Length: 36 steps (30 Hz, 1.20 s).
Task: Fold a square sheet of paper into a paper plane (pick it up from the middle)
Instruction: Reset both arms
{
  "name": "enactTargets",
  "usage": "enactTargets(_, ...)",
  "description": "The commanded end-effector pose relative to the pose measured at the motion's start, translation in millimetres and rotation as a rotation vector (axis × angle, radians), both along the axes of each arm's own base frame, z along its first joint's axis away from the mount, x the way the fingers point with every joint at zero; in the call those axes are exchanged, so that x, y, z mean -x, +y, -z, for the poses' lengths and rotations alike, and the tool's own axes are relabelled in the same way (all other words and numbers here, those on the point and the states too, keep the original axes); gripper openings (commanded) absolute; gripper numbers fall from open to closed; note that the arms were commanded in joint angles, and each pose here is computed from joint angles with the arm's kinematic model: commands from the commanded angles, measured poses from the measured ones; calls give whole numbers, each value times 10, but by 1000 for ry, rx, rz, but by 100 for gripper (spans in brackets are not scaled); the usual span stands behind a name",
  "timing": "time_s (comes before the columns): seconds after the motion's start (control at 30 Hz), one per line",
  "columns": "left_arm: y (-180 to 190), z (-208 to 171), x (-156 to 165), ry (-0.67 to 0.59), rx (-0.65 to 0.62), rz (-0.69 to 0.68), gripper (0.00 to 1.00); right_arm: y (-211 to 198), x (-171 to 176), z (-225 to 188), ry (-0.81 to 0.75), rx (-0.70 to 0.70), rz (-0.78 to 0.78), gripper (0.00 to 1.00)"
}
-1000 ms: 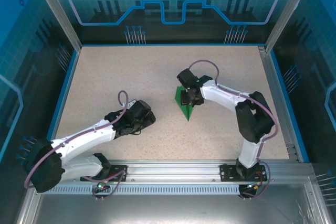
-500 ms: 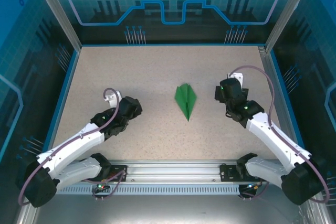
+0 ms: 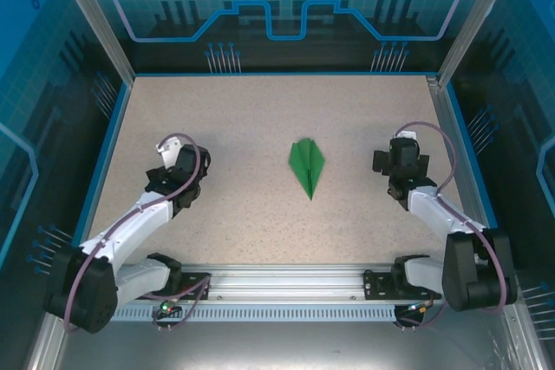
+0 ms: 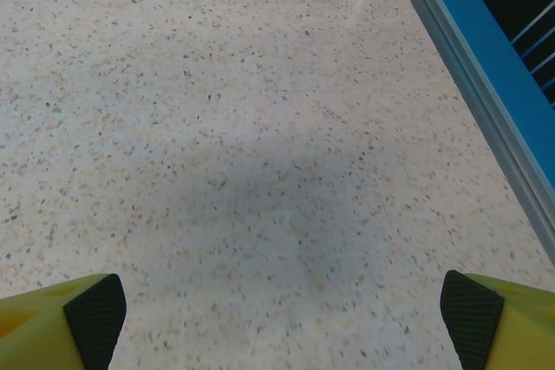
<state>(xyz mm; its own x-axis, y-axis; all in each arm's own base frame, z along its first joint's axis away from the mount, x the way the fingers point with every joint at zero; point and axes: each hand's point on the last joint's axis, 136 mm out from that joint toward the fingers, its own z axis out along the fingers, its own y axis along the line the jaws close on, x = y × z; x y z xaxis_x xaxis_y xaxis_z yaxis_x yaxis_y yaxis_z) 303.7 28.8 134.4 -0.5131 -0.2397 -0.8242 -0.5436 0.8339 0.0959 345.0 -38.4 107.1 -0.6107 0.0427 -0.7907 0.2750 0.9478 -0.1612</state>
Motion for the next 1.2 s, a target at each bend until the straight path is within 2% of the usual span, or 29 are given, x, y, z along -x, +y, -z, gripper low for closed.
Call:
enactTargets(0.0, 40, -21, -236, -61, -78, 47, 99, 116, -285, -158, -138, -35, -99, 96)
enactTargets(0.1, 23, 40, -367, -162, -84, 82, 99, 178, -359, -151, -209, -43, -141, 96)
enactTargets(0.17, 41, 158, -424, -214, -16, 107, 99, 228, -396, -130, -238, -60, -169, 96)
enactTargets(0.3, 2, 96, -492, -317, 6, 184, 99, 449, -457, -31, -283, -82, -292, 94)
enactTargets(0.5, 16, 101, -592, -338, 28, 279, 99, 730, -461, 89, -300, -3, -414, 95)
enactTargets(0.7, -146, 360, -744, -331, 45, 409, 99, 680, -495, 109, -267, -27, -387, 99)
enactTargets(0.87, -77, 417, -877, -268, 76, 381, 99, 617, -509, 117, -259, -43, -361, 99)
enactTargets(1.17, -120, 416, -884, -264, 51, 390, 99, 605, -511, 121, -258, -51, -359, 99)
